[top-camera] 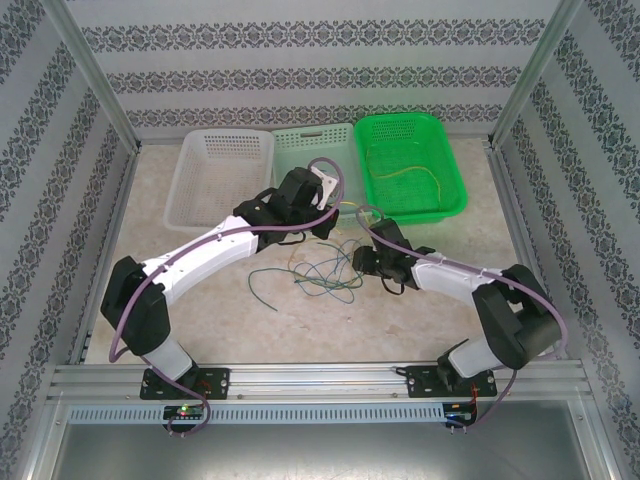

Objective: Untangle the cables

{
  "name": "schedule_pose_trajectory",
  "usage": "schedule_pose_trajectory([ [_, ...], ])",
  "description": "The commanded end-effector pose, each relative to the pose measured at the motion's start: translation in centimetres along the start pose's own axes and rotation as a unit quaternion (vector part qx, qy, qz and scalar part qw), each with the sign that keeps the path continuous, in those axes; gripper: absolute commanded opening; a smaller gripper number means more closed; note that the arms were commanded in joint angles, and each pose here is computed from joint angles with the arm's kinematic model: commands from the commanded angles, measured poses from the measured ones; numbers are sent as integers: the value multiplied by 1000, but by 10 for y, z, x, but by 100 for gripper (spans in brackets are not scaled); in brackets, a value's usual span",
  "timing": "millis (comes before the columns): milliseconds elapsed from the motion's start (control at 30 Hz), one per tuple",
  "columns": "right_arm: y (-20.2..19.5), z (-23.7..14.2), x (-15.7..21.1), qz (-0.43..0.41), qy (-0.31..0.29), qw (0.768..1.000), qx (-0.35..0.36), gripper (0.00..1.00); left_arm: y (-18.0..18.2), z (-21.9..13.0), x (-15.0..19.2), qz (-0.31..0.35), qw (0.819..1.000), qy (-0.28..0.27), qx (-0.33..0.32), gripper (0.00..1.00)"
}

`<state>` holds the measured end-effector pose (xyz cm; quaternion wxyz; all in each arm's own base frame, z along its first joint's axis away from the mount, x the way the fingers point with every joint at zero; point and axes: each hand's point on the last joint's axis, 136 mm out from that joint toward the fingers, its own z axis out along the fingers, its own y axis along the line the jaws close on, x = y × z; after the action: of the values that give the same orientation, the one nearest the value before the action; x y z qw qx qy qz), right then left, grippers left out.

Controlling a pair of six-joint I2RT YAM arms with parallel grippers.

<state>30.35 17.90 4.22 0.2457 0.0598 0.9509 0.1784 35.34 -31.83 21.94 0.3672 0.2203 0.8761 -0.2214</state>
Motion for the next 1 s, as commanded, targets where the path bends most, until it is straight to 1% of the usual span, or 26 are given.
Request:
schedule_pose_trajectory([
  [0,-7,-12,-8,-17,-19,999,32,12,8,-18,-9,18,999,-18,-24,0],
  [33,-8,-20,-10,-25,-27,999,36,7,12,-19,-6,22,999,-14,-35,0],
  [100,-12,-38,-12,-47,-31,997,55,1,18,-20,-3,25,999,-10,-45,0],
  [267,-36,-95,-16,-118,-10,982,146,0,28,-13,5,24,998,7,-58,0],
  [333,-45,-120,-21,-149,3,971,188,0,32,-10,8,23,998,15,-63,0],
  [433,-53,-153,-38,-190,0,950,250,0,35,-7,9,22,997,21,-70,0],
  [533,-59,-182,-61,-221,-25,922,317,0,38,-8,9,22,997,22,-77,0],
  [633,-56,-205,-82,-239,-57,903,353,0,41,-10,11,23,996,26,-84,0],
  [700,-49,-210,-91,-243,-74,903,346,0,42,-12,12,24,996,26,-86,0],
  [800,-37,-208,-99,-245,-95,914,310,0,45,-13,13,30,995,27,-95,0],
  [867,-33,-203,-102,-230,-89,930,274,0,48,-14,11,43,993,28,-104,0],
  [967,-29,-195,-105,-204,-59,953,215,0,53,-17,4,68,990,31,-123,1],
])
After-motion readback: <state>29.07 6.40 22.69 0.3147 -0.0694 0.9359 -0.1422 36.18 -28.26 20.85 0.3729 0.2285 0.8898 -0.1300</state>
